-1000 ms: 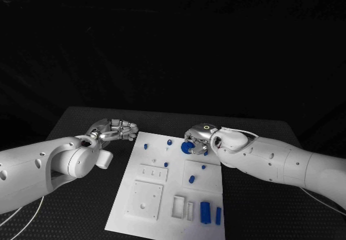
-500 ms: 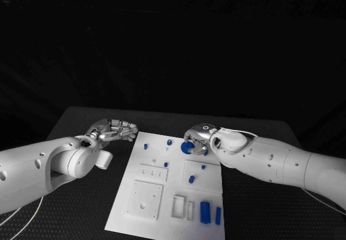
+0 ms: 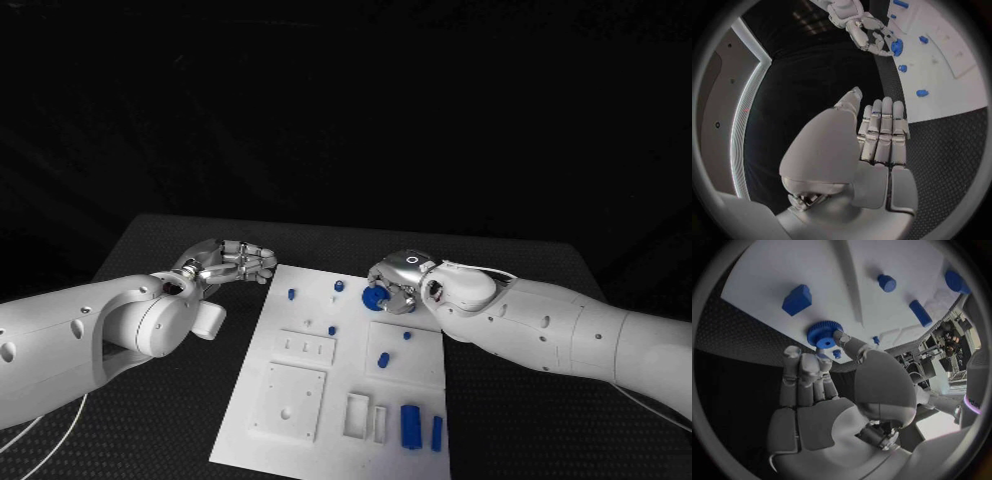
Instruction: Assemble the parts on the task board
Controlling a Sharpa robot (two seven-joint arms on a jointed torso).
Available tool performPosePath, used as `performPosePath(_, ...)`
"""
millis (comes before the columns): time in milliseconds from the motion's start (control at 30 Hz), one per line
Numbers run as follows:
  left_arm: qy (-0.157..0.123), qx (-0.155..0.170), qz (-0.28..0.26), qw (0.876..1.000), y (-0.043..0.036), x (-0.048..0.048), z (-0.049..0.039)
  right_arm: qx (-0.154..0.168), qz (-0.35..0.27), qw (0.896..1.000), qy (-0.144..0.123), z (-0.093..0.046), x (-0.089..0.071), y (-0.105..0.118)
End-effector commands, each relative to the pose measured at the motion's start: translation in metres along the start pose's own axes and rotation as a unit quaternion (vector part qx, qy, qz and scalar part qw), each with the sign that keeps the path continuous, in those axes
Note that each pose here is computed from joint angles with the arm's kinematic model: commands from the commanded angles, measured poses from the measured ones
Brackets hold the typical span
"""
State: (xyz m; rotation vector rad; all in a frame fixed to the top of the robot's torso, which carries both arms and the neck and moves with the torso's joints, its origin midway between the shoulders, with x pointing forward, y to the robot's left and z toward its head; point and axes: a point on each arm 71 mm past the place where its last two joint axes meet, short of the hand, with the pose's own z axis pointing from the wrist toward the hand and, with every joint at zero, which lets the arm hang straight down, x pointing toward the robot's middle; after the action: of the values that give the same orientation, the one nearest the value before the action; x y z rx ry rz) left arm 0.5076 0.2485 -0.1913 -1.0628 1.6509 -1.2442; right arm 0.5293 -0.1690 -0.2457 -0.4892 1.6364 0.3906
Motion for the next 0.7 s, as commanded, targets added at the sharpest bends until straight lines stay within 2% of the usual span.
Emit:
performPosePath(33,0.006,0.004,0.002,1.000,-0.0013,0.0018,0.0003,0.007,-0.019,1.000,-0.006,-0.003,0.003,0.001)
performPosePath(167,0.006,0.004,0.001,1.000,-0.0013,0.0017,0.0000,0.011,-0.028,0.999,-0.030,-0.004,-0.004,0.004)
performPosePath(433,0.005,0.004,0.001,1.000,-0.0012,0.0010,-0.0004,0.006,-0.042,0.998,-0.055,-0.004,-0.015,0.014)
performPosePath(600,0.004,0.004,0.001,1.000,-0.0012,0.0006,-0.0005,0.009,-0.043,0.995,-0.086,-0.004,-0.025,0.023)
performPosePath(700,0.004,0.004,0.001,1.000,-0.0013,0.0009,-0.0007,0.004,-0.041,0.995,-0.090,-0.004,-0.028,0.027)
